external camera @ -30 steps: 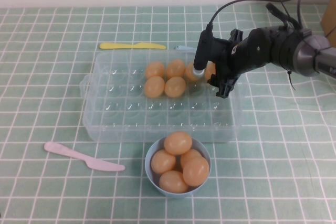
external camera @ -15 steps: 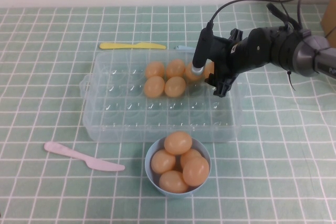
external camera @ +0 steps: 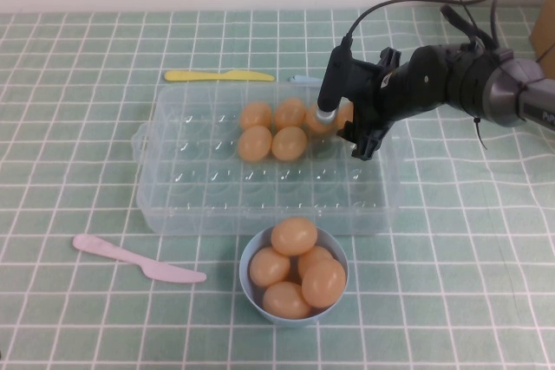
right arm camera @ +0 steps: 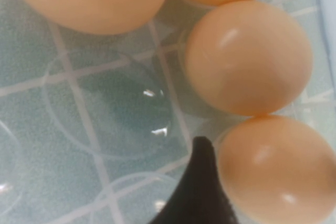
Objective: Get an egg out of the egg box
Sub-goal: Pick up the egg from the plastic box
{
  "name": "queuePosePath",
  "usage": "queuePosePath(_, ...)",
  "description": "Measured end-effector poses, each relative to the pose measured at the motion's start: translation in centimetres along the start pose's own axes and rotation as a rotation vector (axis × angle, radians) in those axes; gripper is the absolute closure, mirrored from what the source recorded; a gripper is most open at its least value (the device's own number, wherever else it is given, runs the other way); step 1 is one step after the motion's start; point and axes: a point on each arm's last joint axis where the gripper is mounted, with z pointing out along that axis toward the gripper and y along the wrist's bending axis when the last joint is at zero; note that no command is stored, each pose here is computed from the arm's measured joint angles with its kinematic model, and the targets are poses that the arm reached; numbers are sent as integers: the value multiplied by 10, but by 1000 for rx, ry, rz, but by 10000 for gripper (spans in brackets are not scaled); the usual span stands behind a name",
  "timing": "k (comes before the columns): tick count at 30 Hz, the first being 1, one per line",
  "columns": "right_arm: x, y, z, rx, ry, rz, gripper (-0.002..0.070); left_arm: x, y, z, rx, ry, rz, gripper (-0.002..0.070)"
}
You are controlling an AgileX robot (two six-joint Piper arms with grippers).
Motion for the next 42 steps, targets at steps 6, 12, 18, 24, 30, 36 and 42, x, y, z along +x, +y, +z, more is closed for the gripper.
queuePosePath(6,3,-1,0,-10,9,9,167,0,0,0,0,0,0,678)
queuePosePath(12,5,0,-1,-35,27,5,269,0,0,0,0,0,0,678)
queuePosePath(18,6,0,-1,-32,33,-10,295,0,0,0,0,0,0,678)
queuePosePath(24,6,0,-1,-31,34,-14,296,0,0,0,0,0,0,678)
queuePosePath(30,5,0,-1,-35,27,4,262,0,0,0,0,0,0,678)
queuePosePath(36,5,0,-1,-34,27,57,241,0,0,0,0,0,0,678)
queuePosePath(42,5,-1,-1,-28,24,96,238,0,0,0,0,0,0,678)
